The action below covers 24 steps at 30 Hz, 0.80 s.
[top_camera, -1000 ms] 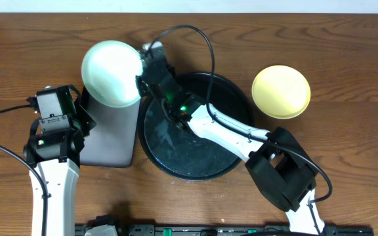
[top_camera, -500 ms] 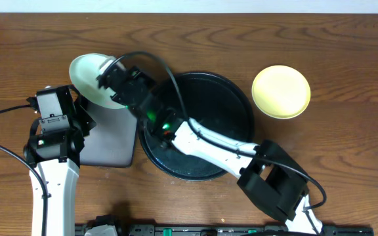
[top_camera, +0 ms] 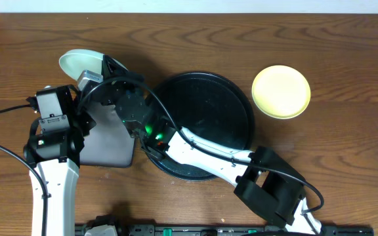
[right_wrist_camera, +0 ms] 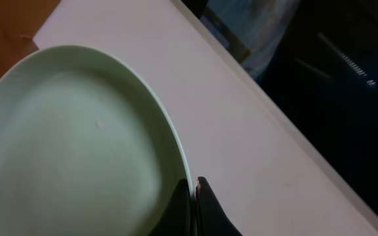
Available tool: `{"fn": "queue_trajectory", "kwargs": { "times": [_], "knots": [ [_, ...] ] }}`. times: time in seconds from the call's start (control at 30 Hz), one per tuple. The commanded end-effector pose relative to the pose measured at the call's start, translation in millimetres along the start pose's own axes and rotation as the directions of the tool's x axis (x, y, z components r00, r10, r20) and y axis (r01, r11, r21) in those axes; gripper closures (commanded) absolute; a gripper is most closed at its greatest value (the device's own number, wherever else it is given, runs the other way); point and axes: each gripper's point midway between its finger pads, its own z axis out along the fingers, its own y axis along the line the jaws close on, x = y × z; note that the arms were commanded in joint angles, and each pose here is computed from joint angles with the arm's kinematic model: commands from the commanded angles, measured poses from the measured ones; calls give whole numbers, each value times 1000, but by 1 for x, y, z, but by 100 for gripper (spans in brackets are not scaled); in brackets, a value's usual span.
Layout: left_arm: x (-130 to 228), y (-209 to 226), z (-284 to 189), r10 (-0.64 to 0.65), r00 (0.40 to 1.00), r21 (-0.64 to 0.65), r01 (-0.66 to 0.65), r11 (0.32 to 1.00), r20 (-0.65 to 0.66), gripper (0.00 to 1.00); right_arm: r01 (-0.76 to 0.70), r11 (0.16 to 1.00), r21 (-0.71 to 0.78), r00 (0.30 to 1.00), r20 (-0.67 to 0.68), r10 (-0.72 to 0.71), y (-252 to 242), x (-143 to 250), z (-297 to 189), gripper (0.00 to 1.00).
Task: Clean dirty plates on tray and stack at the side
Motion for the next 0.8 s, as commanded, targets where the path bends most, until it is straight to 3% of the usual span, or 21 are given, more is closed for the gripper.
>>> {"fn": "queue_trajectory", "kwargs": {
  "times": [0.0, 0.37, 0.57, 0.67, 0.77],
  "knots": [
    [-3, 3, -1, -10, 1000, -12, 11, 1000, 16, 92, 35, 999, 33, 999, -4, -35, -6, -8, -2, 99],
    [-3, 3, -1, -10, 1000, -12, 11, 1000, 16, 93, 20, 999, 28, 1000, -18, -20, -5, -5, -2, 99],
    [-3, 3, -1, -10, 1000, -11, 11, 1000, 16, 92, -152, 987, 57, 982, -106, 157, -10, 25, 4, 99],
    [-3, 3, -1, -10, 1000, -11, 11, 1000, 16, 92, -323, 944, 64, 924, -194, 329, -6, 57, 9, 99],
    [-3, 3, -1, -11, 1000, -11, 11, 1000, 16, 93, -513, 852, 102, 804, -289, 519, 1, 93, 10, 99]
  ]
}}
